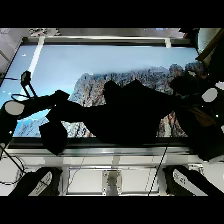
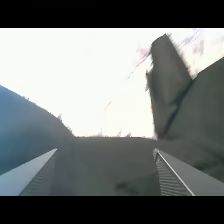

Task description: Fold the clothes and pants, and hang the long-sleeved shirts on hangers.

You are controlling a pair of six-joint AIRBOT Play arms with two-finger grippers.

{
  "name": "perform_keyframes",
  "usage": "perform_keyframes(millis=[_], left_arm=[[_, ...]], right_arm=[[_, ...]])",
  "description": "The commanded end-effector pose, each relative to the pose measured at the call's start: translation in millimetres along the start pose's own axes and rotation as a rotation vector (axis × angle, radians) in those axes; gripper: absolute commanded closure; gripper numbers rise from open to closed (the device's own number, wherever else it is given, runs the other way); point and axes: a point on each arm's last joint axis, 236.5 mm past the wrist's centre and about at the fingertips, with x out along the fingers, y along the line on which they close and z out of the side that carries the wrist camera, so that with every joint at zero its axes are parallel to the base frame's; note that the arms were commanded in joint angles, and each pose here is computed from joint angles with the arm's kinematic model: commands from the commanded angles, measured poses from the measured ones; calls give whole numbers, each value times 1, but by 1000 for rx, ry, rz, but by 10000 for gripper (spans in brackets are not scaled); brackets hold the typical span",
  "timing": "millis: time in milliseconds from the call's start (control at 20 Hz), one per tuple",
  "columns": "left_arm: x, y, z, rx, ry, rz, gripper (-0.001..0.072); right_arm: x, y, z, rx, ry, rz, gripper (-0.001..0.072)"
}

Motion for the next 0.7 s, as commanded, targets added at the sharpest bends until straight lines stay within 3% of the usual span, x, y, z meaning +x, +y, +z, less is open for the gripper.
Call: perform_keyframes(millis=[0,50,100,150,200,400,500,650], left_arm=[[24,-19,11,-3,-9,-61,10],[35,-26,7,7,20,-71,10],[50,-33,2,17,56,-82,10],[65,-40,-3,26,89,-92,11],[83,-48,-8,39,128,-102,11],[155,-71,-31,71,251,-128,26],[180,-75,-37,-35,282,-132,133],[205,-74,-47,-136,315,-153,133]], right_arm=[[33,-26,13,99,-7,-40,695],[47,-29,9,136,18,-40,692],[57,-32,10,179,20,-43,605],[61,-33,16,222,-3,-43,370],[58,-33,28,233,-43,-37,288],[-3,-28,104,189,-235,-34,289],[-53,-21,140,148,-342,-35,289],[-120,-11,175,89,-480,-39,289]])
